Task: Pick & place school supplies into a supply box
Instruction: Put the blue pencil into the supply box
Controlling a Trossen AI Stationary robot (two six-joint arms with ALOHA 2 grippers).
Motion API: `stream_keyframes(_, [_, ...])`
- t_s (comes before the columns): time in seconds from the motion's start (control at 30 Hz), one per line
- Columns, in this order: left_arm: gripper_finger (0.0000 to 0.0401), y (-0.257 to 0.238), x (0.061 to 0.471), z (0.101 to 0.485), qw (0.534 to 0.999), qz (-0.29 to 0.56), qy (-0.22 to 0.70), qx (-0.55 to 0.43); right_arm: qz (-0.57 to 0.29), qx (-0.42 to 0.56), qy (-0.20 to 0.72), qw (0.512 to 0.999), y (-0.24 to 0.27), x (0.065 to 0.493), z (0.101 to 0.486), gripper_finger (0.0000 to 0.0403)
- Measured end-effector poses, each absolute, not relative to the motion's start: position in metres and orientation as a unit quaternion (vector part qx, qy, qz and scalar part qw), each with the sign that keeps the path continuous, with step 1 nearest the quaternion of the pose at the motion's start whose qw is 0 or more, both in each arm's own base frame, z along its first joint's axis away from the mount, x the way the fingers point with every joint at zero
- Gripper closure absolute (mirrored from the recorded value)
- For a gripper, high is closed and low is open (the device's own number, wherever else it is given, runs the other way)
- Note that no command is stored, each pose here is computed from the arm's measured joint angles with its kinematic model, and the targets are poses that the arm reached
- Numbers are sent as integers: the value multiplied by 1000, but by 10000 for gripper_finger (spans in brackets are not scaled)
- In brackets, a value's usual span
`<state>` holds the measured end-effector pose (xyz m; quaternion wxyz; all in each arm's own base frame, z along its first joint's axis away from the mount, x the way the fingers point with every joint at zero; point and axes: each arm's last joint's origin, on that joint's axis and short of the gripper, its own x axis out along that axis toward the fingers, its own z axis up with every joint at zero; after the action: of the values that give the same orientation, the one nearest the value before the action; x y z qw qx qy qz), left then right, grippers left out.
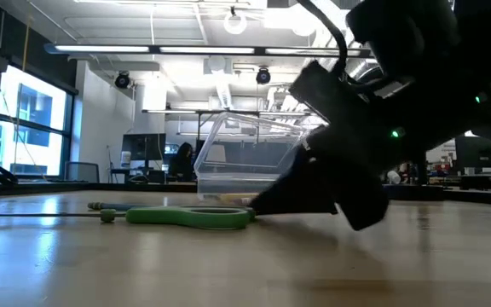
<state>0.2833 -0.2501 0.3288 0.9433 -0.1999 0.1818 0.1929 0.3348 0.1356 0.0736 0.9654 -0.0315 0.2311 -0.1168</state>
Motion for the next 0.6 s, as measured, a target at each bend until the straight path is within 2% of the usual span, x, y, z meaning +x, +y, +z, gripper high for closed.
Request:
stream_keyframes(0.27, [334,-250,283,329,943,193,183,-198,-109,-19,242,964,133,328,68,295])
stream_keyframes(0.43, [334,-250,283,329,943,193,182,-198,-59,-26,243,968,127,334,70,295])
stream_keyframes(0.6, [334,-250,283,329,943,194,181,-200,-56,-4,244,968,117,338,70,295])
